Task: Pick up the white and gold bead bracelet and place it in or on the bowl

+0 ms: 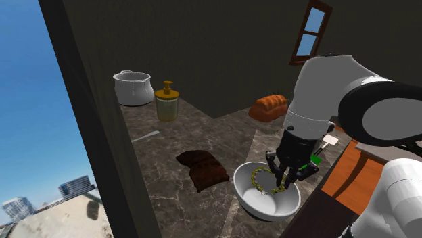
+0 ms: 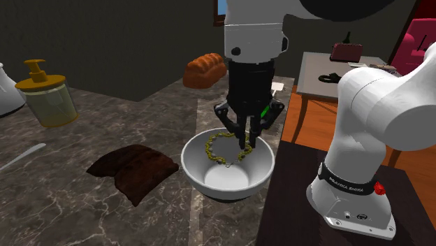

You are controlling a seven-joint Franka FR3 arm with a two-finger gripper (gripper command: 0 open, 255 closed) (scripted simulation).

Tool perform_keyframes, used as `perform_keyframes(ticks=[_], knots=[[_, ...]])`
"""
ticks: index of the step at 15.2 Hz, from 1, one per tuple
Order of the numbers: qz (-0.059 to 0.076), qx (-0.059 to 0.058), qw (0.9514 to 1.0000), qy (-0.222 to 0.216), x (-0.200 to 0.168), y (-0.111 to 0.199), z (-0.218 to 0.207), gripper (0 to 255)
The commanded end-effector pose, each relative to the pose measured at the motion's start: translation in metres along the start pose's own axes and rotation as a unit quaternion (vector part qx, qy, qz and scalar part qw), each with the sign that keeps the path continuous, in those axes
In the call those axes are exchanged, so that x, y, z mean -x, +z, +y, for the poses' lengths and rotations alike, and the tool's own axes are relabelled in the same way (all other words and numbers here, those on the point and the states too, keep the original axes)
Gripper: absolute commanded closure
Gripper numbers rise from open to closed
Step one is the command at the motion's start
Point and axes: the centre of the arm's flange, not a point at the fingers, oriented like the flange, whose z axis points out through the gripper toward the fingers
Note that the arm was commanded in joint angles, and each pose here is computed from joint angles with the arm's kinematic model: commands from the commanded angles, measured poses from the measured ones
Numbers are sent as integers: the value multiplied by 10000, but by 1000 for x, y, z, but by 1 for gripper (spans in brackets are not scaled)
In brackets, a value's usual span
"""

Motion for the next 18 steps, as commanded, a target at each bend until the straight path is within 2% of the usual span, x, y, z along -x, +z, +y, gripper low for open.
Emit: perform_keyframes(ticks=[1, 9, 10, 15, 18], knots=[[1, -3, 10000, 0, -1, 11, -1, 255], [1, -2, 10000, 0, -1, 11, -1, 255], [1, -2, 10000, 0, -1, 11, -1, 0], [1, -2, 10000, 0, -1, 11, -1, 0], [1, -3, 10000, 0, -1, -28, -1, 0]])
